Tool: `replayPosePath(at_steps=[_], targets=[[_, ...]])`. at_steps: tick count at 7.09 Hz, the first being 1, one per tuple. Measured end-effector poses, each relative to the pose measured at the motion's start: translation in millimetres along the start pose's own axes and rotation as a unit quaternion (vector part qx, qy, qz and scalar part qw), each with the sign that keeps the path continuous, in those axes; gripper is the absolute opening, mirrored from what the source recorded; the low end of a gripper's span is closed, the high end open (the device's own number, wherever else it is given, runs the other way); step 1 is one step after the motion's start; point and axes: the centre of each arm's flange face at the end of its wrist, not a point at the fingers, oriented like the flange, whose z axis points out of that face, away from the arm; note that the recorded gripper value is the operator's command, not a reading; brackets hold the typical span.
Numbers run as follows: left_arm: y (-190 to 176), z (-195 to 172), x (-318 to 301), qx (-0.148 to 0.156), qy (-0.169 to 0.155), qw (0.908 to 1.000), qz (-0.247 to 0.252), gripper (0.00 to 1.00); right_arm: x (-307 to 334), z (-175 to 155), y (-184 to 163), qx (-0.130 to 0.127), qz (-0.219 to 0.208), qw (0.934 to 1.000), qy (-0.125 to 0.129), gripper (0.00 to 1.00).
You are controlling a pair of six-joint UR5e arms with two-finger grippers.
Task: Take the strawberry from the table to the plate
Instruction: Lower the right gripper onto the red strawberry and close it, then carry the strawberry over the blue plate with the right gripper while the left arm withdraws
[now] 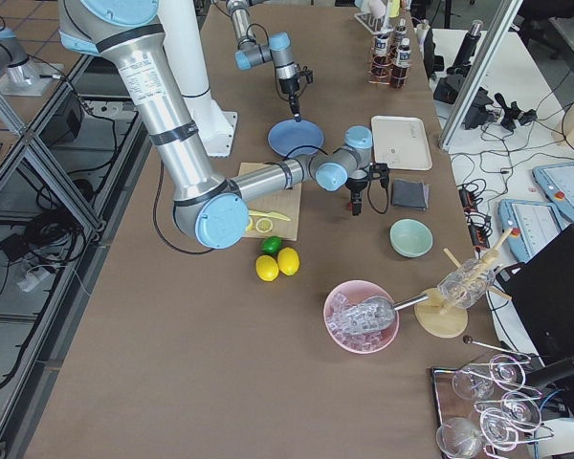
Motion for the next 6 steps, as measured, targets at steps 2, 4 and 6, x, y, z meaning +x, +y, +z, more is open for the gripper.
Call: replayPosePath(at_steps=[2, 4, 6], targets=[[-1.0, -0.5, -0.9, 0.001, 0.000, 1.0000, 0.000, 0.98, -4.3, 3.0, 3.6, -0.002, 0.002, 1.0000, 0.000, 0.28], [-1.4, -0.8, -1.4, 0.001, 0.000, 1.0000, 0.000, 0.98, -4.8, 3.5, 4.2, -0.002, 0.003, 1.0000, 0.000, 0.00], [-6.3, -10.8, 4.3, 0.004, 0.009, 1.0000, -0.001, 0.98, -4.0, -0.6, 0.4, 0.002, 0.001, 1.0000, -0.001, 0.00]])
